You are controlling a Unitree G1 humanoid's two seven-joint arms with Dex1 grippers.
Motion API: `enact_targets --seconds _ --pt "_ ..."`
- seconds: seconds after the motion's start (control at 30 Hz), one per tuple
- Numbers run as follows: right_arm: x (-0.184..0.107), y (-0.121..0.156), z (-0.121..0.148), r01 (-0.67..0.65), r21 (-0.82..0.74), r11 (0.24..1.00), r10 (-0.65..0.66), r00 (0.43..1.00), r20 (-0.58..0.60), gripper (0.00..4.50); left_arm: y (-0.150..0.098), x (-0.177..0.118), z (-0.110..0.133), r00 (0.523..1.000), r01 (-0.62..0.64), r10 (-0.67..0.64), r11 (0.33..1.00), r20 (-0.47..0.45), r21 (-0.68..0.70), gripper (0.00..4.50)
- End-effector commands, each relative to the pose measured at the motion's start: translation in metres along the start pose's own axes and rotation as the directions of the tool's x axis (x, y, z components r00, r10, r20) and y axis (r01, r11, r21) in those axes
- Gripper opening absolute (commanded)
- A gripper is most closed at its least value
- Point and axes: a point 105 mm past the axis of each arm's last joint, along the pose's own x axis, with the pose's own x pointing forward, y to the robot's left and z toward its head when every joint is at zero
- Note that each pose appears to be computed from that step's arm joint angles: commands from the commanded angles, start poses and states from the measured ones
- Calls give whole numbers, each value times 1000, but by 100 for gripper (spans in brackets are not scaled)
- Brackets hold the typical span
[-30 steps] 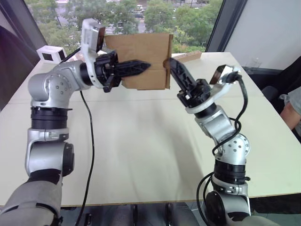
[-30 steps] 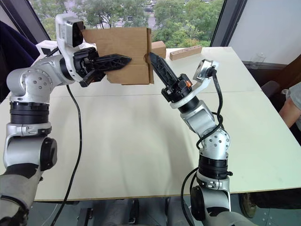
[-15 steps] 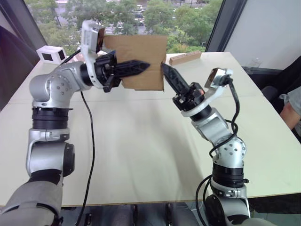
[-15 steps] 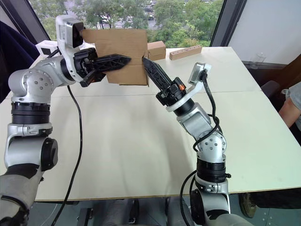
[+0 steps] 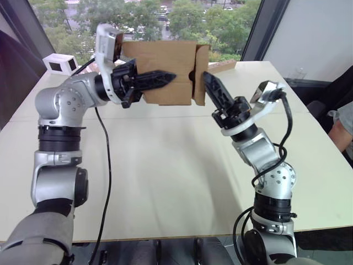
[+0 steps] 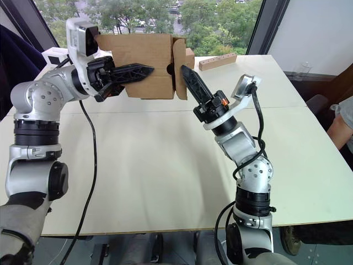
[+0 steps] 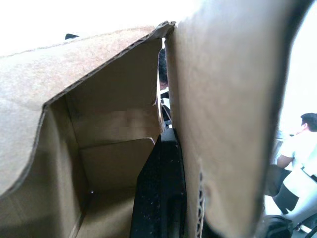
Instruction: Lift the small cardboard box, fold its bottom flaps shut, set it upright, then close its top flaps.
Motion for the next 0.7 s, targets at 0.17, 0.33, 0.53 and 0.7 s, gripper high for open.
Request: enact_targets --seconds 0.17,0.33,0.53,0.7 --pt "-6 11 -4 -12 -31 999 12 1000 -15 78 -3 2 11 1000 14 -14 999 15 48 0" --pt "-14 9 -18 15 3 1000 -15 999 -39 78 -3 2 13 1000 13 -14 999 20 53 0" --pt "-8 11 -17 2 47 999 -2 1000 9 78 -3 2 13 1000 14 -15 999 21 51 0" --pt "3 18 -15 -29 113 993 21 997 73 78 -2 3 14 1000 9 -10 998 27 54 0"
